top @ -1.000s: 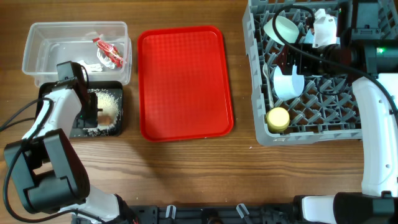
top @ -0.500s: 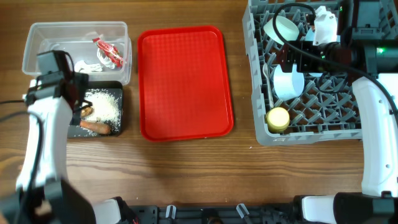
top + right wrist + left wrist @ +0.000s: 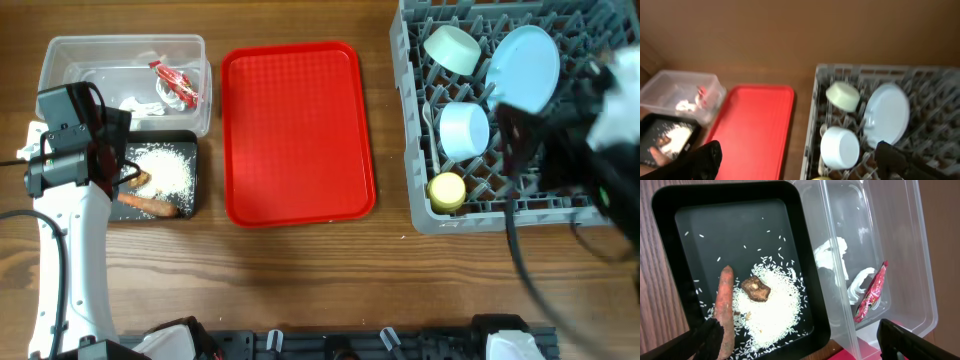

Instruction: Sort waste into correct bins and load items into the dishwasher rack

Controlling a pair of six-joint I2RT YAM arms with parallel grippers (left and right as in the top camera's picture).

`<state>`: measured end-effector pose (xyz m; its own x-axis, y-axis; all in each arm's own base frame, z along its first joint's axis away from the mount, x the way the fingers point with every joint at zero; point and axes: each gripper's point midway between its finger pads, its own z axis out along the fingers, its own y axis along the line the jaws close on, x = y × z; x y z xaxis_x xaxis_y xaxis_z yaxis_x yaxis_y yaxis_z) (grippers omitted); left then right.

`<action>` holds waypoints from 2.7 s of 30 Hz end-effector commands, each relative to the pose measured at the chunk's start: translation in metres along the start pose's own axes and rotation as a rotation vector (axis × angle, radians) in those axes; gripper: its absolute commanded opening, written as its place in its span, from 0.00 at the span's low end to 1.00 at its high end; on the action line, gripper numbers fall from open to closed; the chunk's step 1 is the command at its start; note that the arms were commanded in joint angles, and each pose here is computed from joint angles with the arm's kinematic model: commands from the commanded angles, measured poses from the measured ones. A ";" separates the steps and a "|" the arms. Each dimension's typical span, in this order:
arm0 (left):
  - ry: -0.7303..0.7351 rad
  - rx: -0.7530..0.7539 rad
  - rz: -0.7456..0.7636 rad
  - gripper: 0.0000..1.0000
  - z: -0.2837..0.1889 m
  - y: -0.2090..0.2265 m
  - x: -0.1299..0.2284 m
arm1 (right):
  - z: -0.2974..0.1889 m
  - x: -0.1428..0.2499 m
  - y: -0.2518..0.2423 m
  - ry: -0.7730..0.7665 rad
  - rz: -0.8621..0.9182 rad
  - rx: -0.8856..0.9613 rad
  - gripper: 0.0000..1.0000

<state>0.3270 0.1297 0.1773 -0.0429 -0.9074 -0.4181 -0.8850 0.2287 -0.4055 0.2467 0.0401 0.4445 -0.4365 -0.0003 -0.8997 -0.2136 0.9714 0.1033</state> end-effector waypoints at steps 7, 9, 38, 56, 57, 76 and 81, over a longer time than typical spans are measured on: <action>-0.025 -0.003 0.013 1.00 -0.003 0.001 -0.006 | -0.036 0.012 -0.004 -0.026 -0.060 0.077 1.00; -0.025 -0.003 0.013 1.00 -0.003 0.001 -0.006 | -0.034 0.019 -0.005 0.002 -0.074 0.081 1.00; -0.025 -0.003 0.013 1.00 -0.003 0.001 -0.006 | 0.079 0.195 -0.018 -0.553 -0.121 -0.032 1.00; -0.025 -0.003 0.013 1.00 -0.003 0.001 -0.006 | 0.106 0.239 -0.046 -0.462 -0.090 0.096 1.00; -0.025 -0.003 0.013 1.00 -0.003 0.001 -0.006 | 0.106 0.240 -0.047 -0.460 -0.089 0.096 1.00; -0.028 -0.001 0.013 1.00 -0.005 0.001 -0.007 | 0.107 0.240 -0.047 -0.456 -0.088 0.096 1.00; -0.111 -0.032 0.009 1.00 -0.019 0.020 -0.017 | 0.107 0.240 -0.047 -0.456 -0.088 0.096 1.00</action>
<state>0.3195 0.1322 0.1784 -0.0435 -0.8984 -0.4369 -0.8946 0.2298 -0.3834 0.2453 0.0235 0.1763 0.0037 -0.0008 -1.0000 -0.1607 0.9870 -0.0013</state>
